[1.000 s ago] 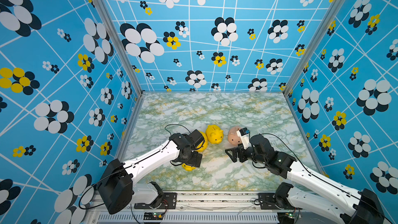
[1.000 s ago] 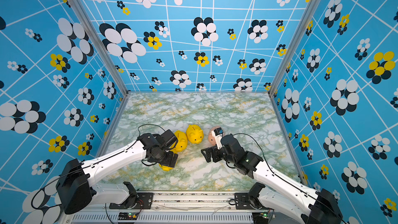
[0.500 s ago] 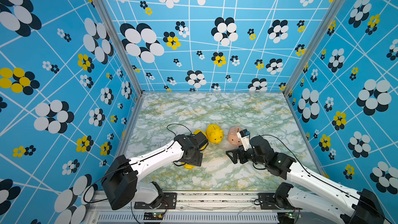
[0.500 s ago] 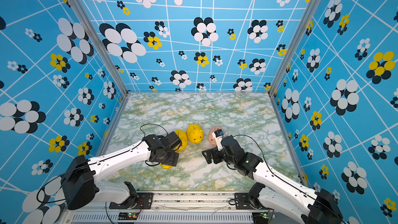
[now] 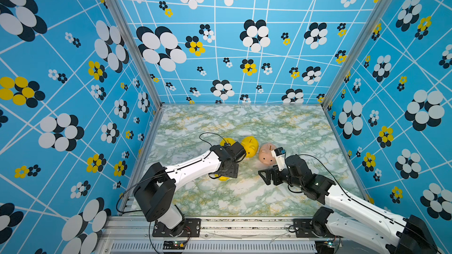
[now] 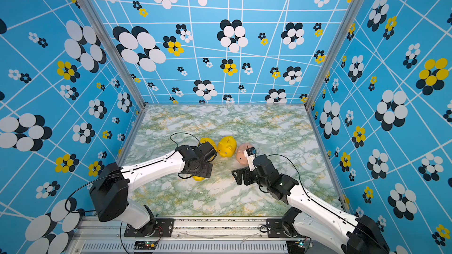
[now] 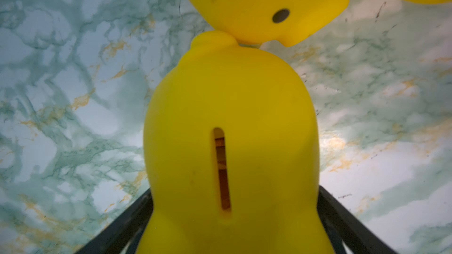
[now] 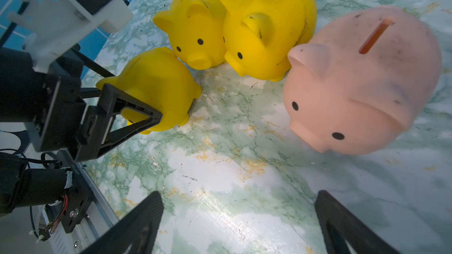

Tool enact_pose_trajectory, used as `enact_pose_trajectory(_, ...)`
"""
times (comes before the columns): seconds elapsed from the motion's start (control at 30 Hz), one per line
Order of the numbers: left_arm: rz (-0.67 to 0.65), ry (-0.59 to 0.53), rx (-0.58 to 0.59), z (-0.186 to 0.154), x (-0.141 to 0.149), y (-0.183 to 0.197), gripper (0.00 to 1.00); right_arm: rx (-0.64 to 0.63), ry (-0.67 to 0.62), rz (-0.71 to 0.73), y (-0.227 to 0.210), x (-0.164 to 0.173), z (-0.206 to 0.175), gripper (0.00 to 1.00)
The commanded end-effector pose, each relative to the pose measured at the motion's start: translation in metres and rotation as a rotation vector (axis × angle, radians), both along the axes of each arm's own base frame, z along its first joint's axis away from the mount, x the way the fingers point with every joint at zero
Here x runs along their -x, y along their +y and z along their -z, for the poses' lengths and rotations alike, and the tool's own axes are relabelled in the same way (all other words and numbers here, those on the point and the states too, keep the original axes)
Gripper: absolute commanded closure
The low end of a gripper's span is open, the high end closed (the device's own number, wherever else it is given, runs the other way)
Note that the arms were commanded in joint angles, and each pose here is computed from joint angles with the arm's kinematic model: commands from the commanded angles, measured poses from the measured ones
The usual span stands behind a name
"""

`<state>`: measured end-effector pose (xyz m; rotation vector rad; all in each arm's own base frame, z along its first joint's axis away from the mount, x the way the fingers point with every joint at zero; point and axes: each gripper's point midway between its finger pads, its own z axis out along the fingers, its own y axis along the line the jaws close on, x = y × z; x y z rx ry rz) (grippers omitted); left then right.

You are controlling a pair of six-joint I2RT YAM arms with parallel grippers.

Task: Open piggy banks
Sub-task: Move the piggy bank to the center of the board, then adjust the piggy bank at the center of the board.

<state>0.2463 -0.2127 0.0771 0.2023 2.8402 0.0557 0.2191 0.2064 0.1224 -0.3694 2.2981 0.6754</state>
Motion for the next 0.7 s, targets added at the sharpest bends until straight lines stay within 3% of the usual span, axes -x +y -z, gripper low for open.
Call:
enact_pose_trajectory(0.0,-0.002,-0.001,-0.017,0.034,-0.018,-0.013,0.26,-0.021,-0.019,0.033,-0.004,-0.006,-0.002,0.0)
enact_pose_trajectory(0.33,-0.032,0.002,-0.052,0.015,0.0,0.012,0.26,-0.036,-0.027,-0.011,0.002,-0.006,-0.004,0.0)
enact_pose_trajectory(0.67,0.171,0.129,0.179,-0.014,0.07,-0.006,0.33,-0.072,-0.01,-0.072,0.008,0.006,-0.009,0.0)
